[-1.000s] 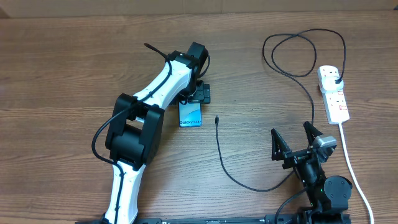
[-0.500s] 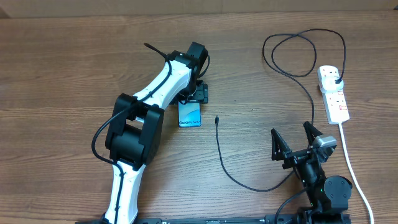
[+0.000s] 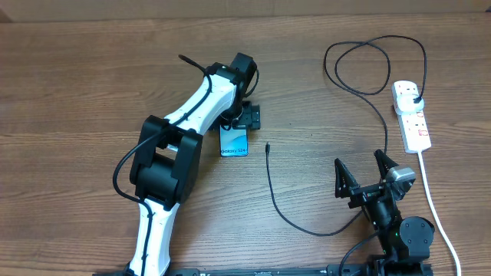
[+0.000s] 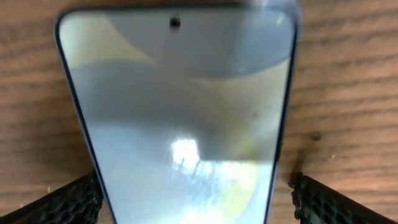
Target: Plug charger to phone and switch on socket
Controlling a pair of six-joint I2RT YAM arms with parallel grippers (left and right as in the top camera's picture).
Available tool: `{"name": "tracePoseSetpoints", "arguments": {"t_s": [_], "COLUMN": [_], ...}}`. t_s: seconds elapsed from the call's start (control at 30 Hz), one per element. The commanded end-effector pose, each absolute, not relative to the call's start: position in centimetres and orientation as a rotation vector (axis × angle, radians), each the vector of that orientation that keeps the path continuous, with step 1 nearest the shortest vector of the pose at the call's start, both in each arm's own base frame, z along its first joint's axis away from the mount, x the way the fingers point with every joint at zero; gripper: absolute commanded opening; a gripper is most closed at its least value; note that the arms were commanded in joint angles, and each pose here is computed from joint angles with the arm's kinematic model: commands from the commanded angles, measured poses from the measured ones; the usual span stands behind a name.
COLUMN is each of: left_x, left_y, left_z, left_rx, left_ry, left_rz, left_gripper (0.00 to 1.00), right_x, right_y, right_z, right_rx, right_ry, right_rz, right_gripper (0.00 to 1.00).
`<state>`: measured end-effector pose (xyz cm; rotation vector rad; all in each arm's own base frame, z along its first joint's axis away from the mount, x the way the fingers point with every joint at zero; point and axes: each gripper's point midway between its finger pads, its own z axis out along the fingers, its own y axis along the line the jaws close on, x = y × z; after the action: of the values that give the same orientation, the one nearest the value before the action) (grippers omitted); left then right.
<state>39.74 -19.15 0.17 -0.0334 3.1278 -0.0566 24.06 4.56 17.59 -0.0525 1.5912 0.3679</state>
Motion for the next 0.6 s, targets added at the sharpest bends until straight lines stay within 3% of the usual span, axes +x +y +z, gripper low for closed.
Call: {"name": "tracePoseSetpoints", "arguments": {"t_s": [0.0, 0.1, 0.57], "left_x": [37.5, 37.2, 38.5], "left_y": [-19.7, -19.8, -19.1], "left_z": [-1.3, -1.3, -0.2], "left_rx": [-0.026, -0.028, -0.038], "left_ry": [3.227, 3.239, 3.201], "left_rz": [-0.129, -0.144, -0.083], "left_gripper": [0.94, 0.87, 0.86], "right_x": [24.1, 24.1, 24.1], "right_y": [4.6, 4.6, 4.6], "right_z": [17.4, 17.4, 17.4], "right_rx": [-0.053, -0.053, -0.053], "right_ry": [1.59, 1.59, 1.59], "right_rz": [0.367, 0.367, 0.367], "right_gripper": [1.0, 1.0, 1.0]}}
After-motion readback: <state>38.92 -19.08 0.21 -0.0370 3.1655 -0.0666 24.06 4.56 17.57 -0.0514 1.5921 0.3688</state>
